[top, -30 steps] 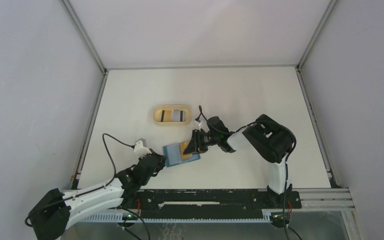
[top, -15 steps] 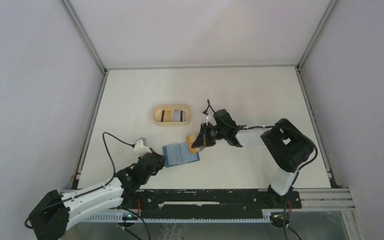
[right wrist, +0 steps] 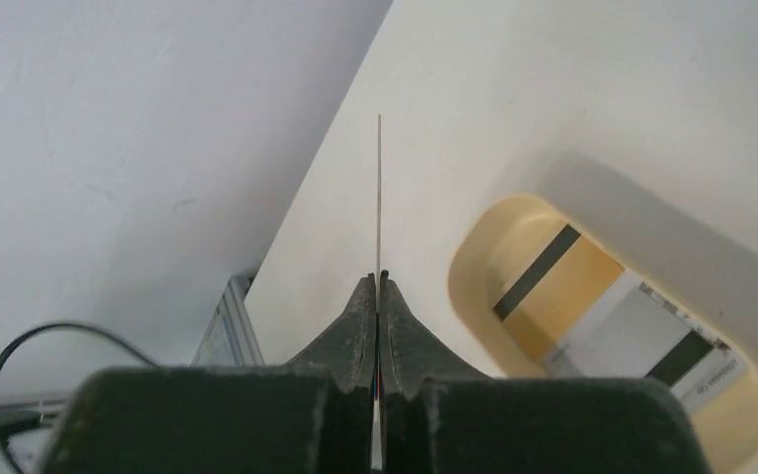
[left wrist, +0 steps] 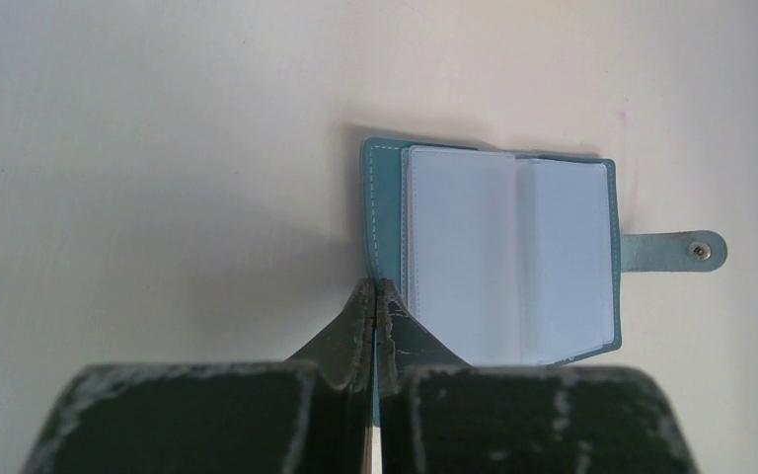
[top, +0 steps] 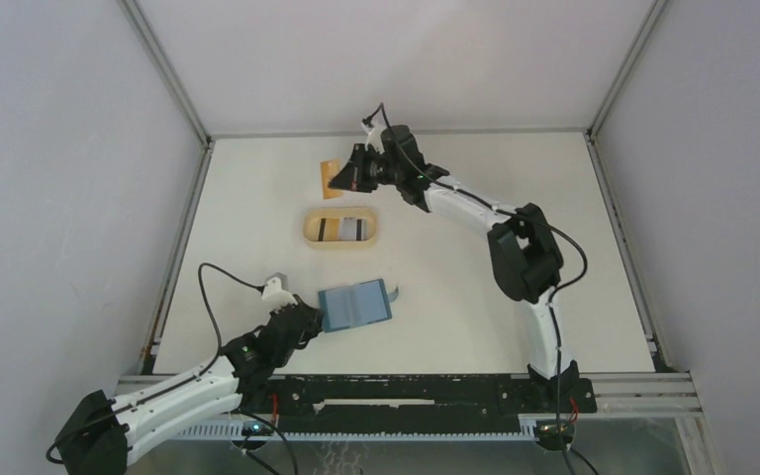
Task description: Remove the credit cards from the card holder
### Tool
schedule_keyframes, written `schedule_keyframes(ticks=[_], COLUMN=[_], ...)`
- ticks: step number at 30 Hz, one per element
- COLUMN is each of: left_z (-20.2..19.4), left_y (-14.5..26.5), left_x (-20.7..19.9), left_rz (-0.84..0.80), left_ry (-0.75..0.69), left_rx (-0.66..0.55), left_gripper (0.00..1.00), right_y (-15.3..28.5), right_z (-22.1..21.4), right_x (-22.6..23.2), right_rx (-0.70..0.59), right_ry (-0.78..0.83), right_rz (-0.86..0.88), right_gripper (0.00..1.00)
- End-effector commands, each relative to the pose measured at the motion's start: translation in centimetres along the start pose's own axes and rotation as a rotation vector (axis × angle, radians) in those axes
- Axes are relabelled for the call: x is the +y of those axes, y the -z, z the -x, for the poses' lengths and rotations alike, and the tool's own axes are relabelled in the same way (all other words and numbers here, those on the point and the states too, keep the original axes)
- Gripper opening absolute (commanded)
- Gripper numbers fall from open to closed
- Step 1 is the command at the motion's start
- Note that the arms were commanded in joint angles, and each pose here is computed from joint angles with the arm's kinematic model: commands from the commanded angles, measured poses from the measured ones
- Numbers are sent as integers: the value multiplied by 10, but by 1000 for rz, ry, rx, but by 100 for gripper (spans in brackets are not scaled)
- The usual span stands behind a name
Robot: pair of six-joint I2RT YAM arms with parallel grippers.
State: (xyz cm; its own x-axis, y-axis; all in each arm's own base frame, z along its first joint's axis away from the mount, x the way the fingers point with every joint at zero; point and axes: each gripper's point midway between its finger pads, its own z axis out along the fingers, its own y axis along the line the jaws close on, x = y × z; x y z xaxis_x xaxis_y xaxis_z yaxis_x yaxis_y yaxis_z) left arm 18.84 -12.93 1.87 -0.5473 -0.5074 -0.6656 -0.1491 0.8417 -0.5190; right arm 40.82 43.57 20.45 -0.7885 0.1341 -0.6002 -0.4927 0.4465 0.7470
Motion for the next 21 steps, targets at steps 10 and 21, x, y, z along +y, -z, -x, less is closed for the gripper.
schedule_keyframes(ticks=[10, 21], left_z=[-1, -13], left_y=[1, -1], left_x=[-5, 10], left_rz=[-54, -43], left_ry=[-3, 14], left_rx=[1, 10], left_gripper=[0, 0], right_y=[-82, -94], right_z=[-65, -80], right_x=[-57, -73], right_rx=[143, 180], right_ry=[-102, -105], right_rz=[-147, -174], right_gripper=[0, 8])
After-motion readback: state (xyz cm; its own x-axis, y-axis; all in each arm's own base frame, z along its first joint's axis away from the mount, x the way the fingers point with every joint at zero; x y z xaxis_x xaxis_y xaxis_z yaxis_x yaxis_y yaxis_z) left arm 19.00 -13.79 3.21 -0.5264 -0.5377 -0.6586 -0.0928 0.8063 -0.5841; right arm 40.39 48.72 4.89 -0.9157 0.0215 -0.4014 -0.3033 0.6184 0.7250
